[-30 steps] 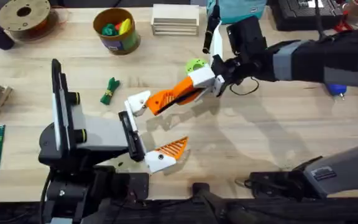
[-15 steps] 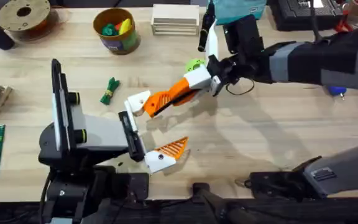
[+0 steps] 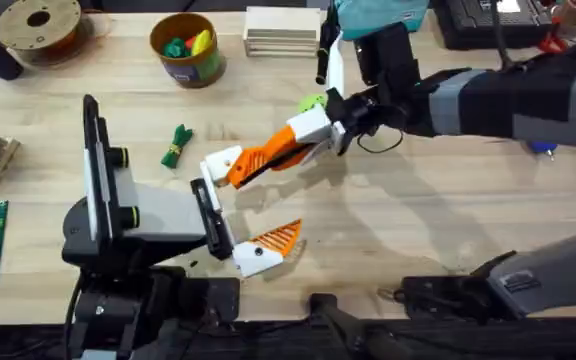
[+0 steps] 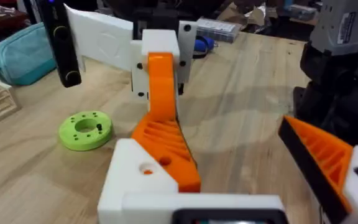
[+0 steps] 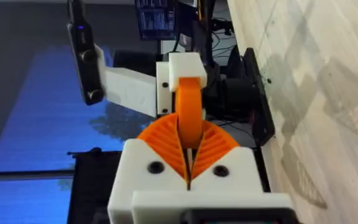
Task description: Pick up the gripper from the table and insert it into the empty holder that is missing its gripper. Then pick up a screw, insert it into the mounting hole, and use the screwdriver to tighten it. Finally, clean up the table by picking up the vegetable and placing it into the bucket.
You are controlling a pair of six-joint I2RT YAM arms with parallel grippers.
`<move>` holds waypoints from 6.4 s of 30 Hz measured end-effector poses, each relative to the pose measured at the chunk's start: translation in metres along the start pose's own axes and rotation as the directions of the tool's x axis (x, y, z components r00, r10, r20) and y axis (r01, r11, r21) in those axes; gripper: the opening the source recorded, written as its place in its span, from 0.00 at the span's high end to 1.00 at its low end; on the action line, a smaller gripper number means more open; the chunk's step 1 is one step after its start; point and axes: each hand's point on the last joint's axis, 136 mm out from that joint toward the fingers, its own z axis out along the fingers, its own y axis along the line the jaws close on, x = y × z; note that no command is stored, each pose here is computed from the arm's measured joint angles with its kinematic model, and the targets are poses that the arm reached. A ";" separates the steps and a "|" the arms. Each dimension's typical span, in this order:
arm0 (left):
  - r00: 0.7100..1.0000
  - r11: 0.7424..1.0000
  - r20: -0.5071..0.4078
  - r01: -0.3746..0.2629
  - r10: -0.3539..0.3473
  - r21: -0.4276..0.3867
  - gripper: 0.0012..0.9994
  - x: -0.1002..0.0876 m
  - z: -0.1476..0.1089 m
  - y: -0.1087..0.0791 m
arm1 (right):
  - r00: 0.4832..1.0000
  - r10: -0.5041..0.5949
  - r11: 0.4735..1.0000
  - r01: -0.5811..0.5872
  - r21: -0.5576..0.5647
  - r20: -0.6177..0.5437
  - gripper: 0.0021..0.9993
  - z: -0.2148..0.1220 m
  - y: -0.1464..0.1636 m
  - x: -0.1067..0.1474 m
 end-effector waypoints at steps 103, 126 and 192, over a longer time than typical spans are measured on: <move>0.996 0.987 0.009 0.084 -0.084 -0.135 0.01 0.000 -0.003 0.024 | 0.911 -0.193 0.964 0.106 0.243 0.366 1.00 0.029 -0.002 -0.018; 0.997 0.987 0.008 0.083 -0.082 -0.136 0.01 0.000 -0.003 0.024 | 0.898 -0.188 0.959 0.080 0.271 0.399 1.00 0.029 -0.003 -0.016; 0.995 0.984 0.011 0.104 -0.104 -0.145 0.01 0.000 -0.003 0.026 | 0.840 -0.086 0.972 -0.047 0.231 0.535 1.00 0.030 -0.007 -0.021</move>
